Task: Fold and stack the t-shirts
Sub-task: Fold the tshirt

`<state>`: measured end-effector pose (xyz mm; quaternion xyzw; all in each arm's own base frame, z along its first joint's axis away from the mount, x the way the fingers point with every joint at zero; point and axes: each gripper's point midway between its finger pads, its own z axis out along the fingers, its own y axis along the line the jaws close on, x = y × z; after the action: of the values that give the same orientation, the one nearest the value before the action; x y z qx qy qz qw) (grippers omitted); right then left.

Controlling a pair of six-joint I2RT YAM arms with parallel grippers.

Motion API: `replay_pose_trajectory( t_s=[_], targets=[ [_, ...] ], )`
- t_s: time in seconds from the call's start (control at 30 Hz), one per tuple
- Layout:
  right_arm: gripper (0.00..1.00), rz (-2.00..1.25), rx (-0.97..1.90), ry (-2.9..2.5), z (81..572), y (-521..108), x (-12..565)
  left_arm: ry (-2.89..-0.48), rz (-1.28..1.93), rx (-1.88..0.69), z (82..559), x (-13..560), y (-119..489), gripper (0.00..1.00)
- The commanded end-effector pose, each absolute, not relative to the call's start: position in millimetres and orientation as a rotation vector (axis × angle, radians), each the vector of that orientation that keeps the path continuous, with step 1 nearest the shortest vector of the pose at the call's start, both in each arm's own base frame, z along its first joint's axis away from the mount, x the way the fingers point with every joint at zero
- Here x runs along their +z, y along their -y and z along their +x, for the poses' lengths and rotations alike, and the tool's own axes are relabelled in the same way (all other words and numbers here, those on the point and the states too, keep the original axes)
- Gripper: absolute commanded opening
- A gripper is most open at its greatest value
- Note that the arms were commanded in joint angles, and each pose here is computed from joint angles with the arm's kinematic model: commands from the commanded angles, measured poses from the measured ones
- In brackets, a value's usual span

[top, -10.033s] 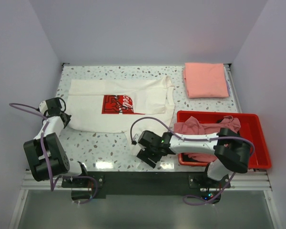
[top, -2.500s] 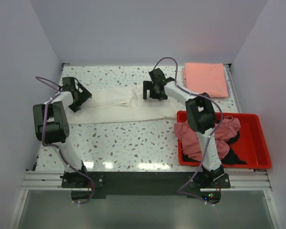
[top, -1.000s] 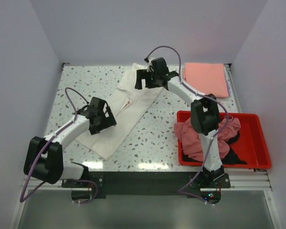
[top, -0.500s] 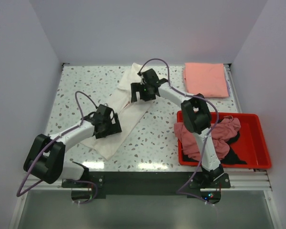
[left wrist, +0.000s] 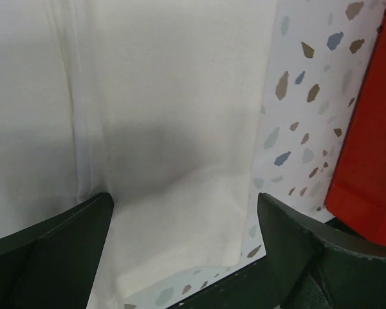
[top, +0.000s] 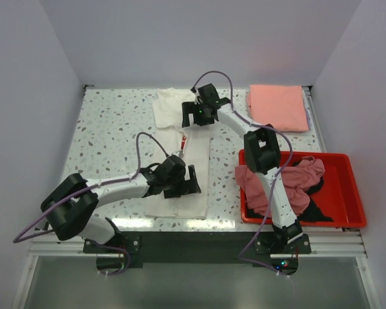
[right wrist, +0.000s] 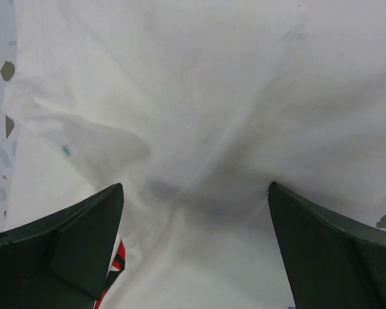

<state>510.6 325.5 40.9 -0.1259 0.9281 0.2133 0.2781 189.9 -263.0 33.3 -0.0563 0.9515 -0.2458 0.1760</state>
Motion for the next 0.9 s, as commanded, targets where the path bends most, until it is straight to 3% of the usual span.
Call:
replay_pose_trajectory(
  t_s=[0.0,0.27,0.6,0.7,0.87],
  targets=[
    [0.99,-0.363,0.492,-2.565,517.7,-291.2,8.1,-2.824,-0.204,-0.704,164.3,19.1,287.8,1.0],
    [0.99,-0.427,0.543,-2.531,516.6,-296.9,24.1,-2.814,-0.154,-0.615,171.3,32.4,305.5,1.0],
    [0.99,-0.404,0.564,-2.342,519.5,-296.8,135.6,-2.695,-0.06,-0.621,164.6,89.6,298.1,1.0],
    [0.99,-0.422,0.533,-2.329,494.0,-288.3,162.0,-2.682,-0.107,-0.593,157.0,93.3,276.8,1.0],
    [0.99,-0.363,0.461,-2.307,405.6,-268.7,169.2,-2.678,-0.233,-0.487,138.2,78.0,225.0,1.0]
  ],
)
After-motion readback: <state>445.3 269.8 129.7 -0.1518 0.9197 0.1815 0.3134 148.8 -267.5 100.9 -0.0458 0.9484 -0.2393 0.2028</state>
